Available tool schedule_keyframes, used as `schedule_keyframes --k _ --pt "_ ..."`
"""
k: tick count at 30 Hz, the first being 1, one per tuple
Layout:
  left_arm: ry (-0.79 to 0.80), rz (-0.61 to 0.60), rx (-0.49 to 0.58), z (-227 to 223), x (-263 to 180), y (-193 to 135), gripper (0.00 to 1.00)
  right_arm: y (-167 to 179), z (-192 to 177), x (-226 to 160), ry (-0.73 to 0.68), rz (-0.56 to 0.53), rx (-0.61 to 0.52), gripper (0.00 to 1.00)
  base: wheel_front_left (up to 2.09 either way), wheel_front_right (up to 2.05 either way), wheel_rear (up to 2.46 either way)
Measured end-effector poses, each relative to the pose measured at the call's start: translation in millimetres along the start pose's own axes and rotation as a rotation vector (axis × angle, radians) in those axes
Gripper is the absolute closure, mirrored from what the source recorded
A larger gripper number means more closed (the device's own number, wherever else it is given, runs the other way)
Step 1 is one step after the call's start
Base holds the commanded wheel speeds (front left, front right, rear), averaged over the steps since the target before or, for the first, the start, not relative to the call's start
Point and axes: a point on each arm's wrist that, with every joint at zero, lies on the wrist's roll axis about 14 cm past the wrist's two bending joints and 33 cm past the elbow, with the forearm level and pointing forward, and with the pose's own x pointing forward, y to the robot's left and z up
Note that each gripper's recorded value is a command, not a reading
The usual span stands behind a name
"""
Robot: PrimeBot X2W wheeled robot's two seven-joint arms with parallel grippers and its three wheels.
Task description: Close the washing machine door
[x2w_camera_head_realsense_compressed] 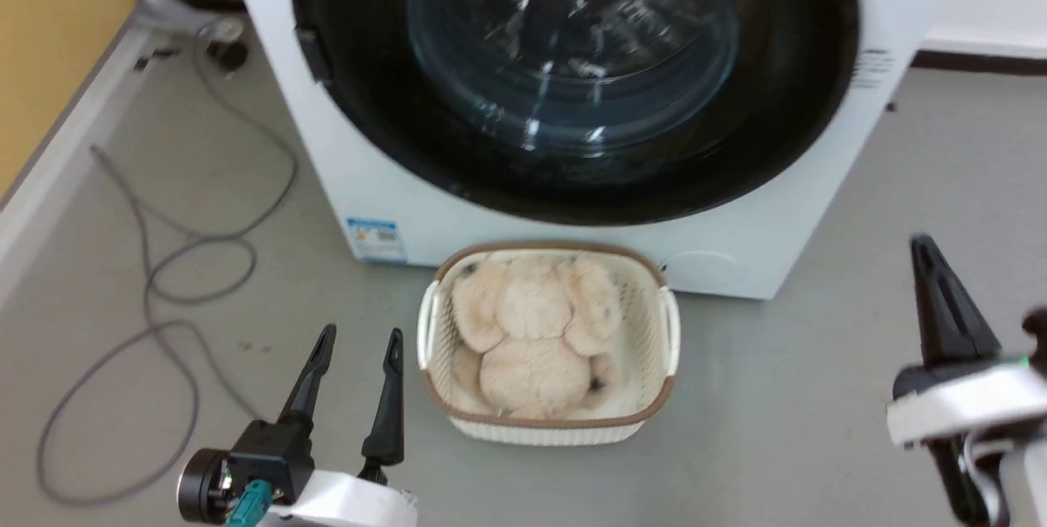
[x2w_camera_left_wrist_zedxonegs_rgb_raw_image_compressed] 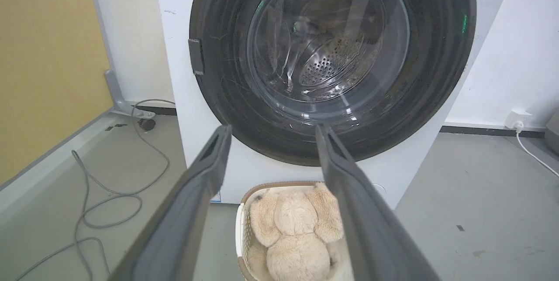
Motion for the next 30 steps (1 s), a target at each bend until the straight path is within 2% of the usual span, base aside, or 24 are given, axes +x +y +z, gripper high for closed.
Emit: schedule_keyframes --k 4,9,10,11,20,30 --pt "0.009 -0.008 0.007 -2 -3 -4 0.00 -3 11 -27 -0.032 -0.036 -0.054 1.00 0.00 0.00 0.00" --pt "0.019 -0.019 0.014 -5 -6 -7 0.00 1 9 -49 -0.034 -0.081 -0.032 1.00 0.00 0.00 0.00" --pt "0.024 -0.020 0.016 -7 -7 -8 0.00 2 6 -53 -0.025 -0.085 -0.036 0.53 0.00 0.00 0.00" --pt "0.029 -0.024 0.021 -8 -9 -9 0.00 3 3 -58 -0.011 -0.083 -0.049 0.00 0.00 0.00 0.00" --pt "0.047 -0.011 0.037 -13 -18 -7 0.00 8 -7 -82 0.022 -0.105 -0.044 0.00 0.00 0.00 0.00" --pt "0.055 -0.006 0.045 -16 -19 -8 0.00 13 -6 -83 0.018 -0.098 -0.035 0.00 0.00 0.00 0.00"
